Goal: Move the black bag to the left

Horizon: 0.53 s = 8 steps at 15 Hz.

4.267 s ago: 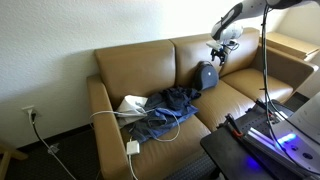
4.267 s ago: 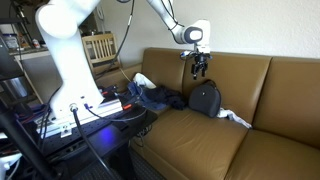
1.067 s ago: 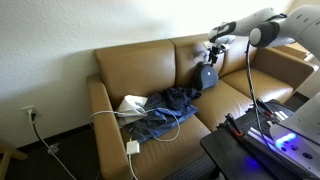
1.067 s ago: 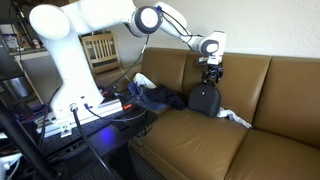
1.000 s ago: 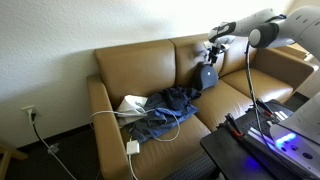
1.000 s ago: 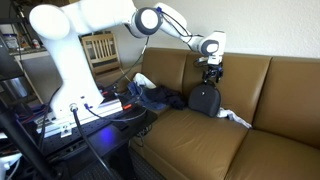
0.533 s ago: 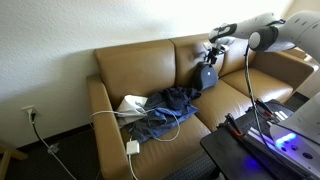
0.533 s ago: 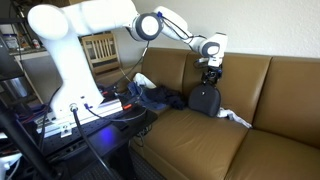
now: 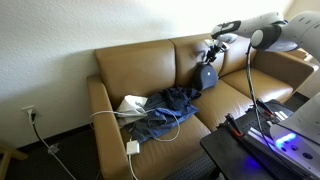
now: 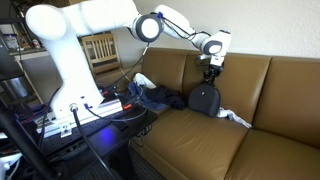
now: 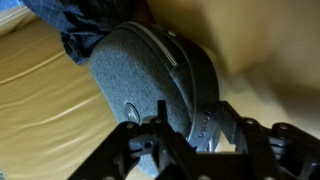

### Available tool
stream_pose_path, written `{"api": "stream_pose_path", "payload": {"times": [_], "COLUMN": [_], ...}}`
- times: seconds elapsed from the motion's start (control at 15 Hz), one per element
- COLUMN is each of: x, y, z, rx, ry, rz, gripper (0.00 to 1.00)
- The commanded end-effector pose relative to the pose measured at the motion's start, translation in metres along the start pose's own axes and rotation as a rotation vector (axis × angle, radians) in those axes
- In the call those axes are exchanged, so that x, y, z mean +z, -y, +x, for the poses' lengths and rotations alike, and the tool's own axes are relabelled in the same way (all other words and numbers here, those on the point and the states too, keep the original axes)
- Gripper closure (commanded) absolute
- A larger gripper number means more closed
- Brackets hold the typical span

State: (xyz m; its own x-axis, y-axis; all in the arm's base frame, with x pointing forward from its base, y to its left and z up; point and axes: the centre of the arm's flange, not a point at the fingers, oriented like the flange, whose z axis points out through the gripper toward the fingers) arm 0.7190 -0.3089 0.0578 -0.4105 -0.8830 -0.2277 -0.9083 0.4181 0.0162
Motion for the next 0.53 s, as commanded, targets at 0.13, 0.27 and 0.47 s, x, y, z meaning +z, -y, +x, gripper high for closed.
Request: {"api": "stream_pose_path", "payload": {"times": [0.13, 0.27, 0.47], "x": [0.0001, -0.0012, -0.0034], "y": [0.0181, 0.018, 0.0171], "z": [0.006, 0.0073, 0.008], "rx": [-0.016, -0.011, -0.009], "ry": [0.052, 0.055, 0.053], "rz": [-0.021, -0.017, -0.012], "gripper": [0.9, 0.93, 0.93]}}
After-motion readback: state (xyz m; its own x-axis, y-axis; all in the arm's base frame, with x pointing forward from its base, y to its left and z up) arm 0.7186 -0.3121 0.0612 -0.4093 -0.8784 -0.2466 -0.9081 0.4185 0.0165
